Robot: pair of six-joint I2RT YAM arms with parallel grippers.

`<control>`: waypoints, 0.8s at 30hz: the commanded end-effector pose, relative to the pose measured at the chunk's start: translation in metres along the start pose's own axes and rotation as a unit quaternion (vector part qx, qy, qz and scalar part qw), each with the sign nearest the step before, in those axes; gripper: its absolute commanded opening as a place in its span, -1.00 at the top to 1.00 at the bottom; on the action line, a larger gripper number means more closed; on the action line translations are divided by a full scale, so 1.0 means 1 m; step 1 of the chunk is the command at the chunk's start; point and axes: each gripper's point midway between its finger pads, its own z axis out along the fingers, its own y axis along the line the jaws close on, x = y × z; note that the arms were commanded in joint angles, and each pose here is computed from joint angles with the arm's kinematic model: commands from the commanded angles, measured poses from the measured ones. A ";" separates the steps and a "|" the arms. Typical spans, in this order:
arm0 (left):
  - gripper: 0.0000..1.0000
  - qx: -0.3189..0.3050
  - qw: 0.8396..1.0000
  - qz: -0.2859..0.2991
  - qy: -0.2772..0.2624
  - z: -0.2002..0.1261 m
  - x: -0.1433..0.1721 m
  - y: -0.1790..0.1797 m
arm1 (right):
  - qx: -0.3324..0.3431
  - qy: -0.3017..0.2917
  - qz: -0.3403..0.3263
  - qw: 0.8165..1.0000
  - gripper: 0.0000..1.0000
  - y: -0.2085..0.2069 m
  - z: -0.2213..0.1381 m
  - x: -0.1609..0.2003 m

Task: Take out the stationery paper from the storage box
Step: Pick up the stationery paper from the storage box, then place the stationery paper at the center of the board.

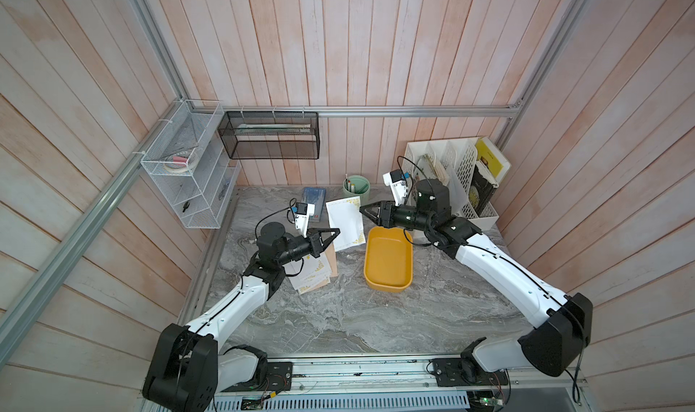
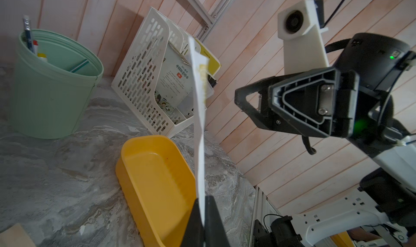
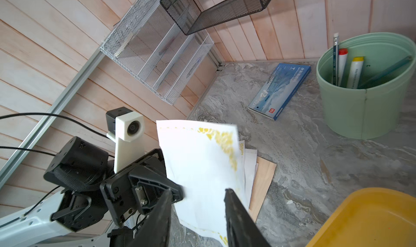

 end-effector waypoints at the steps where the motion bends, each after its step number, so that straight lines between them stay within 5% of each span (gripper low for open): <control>1: 1.00 -0.093 0.996 -0.013 0.000 -0.019 0.008 0.033 | 0.034 -0.016 -0.001 0.999 0.15 -0.014 -0.015 -0.005; 9: 1.00 -0.181 0.981 -0.077 -0.001 -0.053 0.034 0.080 | 0.058 -0.022 0.010 0.998 0.13 -0.034 -0.023 -0.003; 24: 1.00 -0.266 0.950 -0.157 0.043 -0.059 0.084 0.139 | 0.084 -0.011 0.020 0.996 0.11 -0.054 -0.018 0.006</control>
